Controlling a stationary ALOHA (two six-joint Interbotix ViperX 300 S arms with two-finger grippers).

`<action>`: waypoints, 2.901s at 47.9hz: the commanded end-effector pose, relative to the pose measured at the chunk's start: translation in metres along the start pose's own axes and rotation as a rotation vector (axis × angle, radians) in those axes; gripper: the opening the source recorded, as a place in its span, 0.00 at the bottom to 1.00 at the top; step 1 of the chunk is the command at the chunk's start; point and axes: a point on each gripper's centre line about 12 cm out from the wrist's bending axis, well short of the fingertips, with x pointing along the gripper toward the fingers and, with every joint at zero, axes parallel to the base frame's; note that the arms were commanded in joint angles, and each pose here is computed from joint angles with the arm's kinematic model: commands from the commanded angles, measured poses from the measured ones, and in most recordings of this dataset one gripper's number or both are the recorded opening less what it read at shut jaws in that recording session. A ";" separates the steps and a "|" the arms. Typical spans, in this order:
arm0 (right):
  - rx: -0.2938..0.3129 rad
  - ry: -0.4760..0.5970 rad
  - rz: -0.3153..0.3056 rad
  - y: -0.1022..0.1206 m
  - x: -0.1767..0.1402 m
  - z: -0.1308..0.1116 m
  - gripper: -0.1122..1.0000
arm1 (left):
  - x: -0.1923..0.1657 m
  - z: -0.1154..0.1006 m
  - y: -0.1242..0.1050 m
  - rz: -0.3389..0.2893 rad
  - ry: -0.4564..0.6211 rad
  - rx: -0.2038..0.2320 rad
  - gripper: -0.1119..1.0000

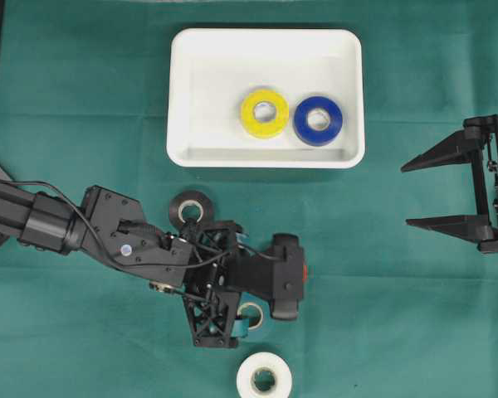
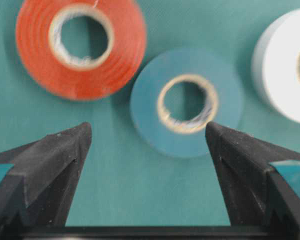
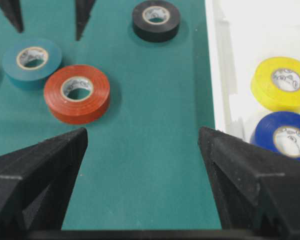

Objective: Pick up the tape from a random location and place it into the white case.
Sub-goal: 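Lower the left gripper into the teal roll's hole and close on its rim, then lift the teal roll with the left gripper and carry it to the tray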

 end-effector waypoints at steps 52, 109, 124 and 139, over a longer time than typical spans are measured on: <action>-0.004 -0.012 0.007 0.002 0.005 0.008 0.88 | 0.035 0.001 -0.002 -0.008 -0.026 0.001 0.89; -0.006 -0.016 0.009 0.002 0.005 0.008 0.88 | -0.014 0.015 -0.013 -0.020 -0.044 0.014 0.29; -0.004 -0.011 0.009 0.002 0.006 0.007 0.88 | -0.082 0.020 -0.013 -0.029 -0.080 0.015 0.29; -0.006 -0.013 0.010 0.002 0.006 0.008 0.88 | -0.132 0.025 -0.014 -0.030 -0.100 0.017 0.29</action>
